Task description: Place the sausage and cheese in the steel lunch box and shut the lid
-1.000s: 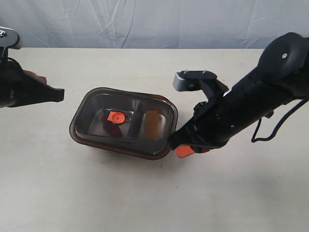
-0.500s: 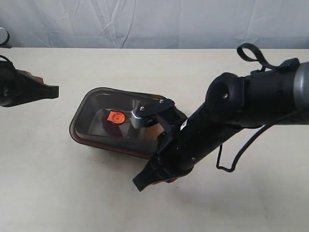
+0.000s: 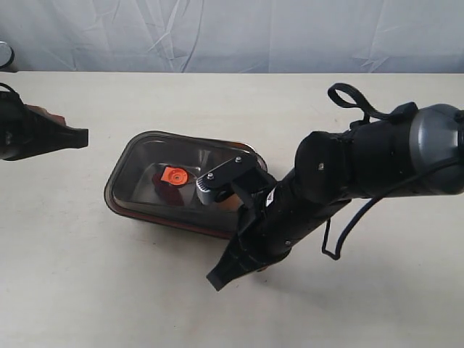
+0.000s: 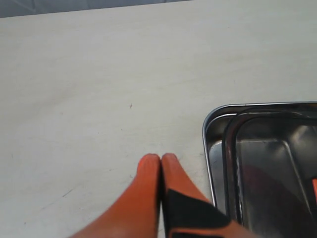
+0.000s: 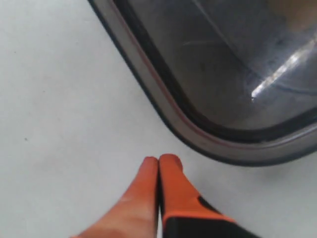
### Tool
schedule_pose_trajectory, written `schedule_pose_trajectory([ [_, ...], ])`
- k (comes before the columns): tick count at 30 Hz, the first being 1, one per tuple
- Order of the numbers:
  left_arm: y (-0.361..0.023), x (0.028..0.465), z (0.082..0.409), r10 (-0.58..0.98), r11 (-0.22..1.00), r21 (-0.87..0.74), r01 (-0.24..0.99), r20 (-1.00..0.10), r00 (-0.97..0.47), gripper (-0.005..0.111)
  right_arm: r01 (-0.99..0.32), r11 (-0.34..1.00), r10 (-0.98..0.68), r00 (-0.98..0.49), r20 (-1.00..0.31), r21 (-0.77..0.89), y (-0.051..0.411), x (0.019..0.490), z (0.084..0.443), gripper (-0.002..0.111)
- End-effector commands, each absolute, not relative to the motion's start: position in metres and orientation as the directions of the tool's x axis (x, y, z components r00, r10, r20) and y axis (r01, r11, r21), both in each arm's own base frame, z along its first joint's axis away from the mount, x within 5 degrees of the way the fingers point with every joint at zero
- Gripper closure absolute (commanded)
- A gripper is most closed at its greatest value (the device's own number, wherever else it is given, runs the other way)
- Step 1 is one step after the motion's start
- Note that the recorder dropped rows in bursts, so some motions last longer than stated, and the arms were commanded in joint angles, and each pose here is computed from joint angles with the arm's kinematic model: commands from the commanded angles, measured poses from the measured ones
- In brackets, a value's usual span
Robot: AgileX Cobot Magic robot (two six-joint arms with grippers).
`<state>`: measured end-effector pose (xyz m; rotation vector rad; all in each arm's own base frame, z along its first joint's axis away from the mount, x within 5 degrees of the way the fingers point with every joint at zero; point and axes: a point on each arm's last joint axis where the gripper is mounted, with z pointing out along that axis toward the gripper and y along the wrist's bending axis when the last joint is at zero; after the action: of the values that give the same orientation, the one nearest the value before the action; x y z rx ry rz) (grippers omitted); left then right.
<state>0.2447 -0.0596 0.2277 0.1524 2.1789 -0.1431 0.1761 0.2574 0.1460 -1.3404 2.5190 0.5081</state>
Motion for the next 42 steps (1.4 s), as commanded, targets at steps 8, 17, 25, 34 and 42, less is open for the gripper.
schedule_pose_trajectory([
  [8, -0.059, 0.2456, 0.2284, 0.042, 0.986, -0.057, 0.155, -0.819, -0.572, 0.106, -0.857, 0.5, -0.764, -0.503, -0.403, 0.123, 0.2577, 0.1814, 0.1434, 0.109],
  [17, -0.059, 0.2456, 0.2284, 0.044, 0.986, -0.056, 0.156, -0.819, -0.572, 0.106, -0.855, 0.51, -0.745, -0.495, -0.446, 0.098, 0.2597, 0.1857, 0.145, 0.109],
  [25, -0.059, 0.2456, 0.2284, 0.044, 0.986, -0.056, 0.156, -0.819, -0.572, 0.106, -0.862, 0.501, -0.75, -0.478, -0.458, 0.078, 0.2599, 0.1872, 0.1453, 0.109],
  [34, -0.0591, 0.2456, 0.2284, 0.046, 0.986, -0.055, 0.159, -0.819, -0.572, 0.106, -0.866, 0.495, -0.753, -0.465, -0.466, 0.064, 0.26, 0.1883, 0.1456, 0.109],
  [42, -0.0591, 0.2456, 0.2284, 0.046, 0.986, -0.055, 0.159, -0.819, -0.572, 0.106, -0.868, 0.492, -0.752, -0.459, -0.473, 0.059, 0.2597, 0.1882, 0.1483, 0.109],
])
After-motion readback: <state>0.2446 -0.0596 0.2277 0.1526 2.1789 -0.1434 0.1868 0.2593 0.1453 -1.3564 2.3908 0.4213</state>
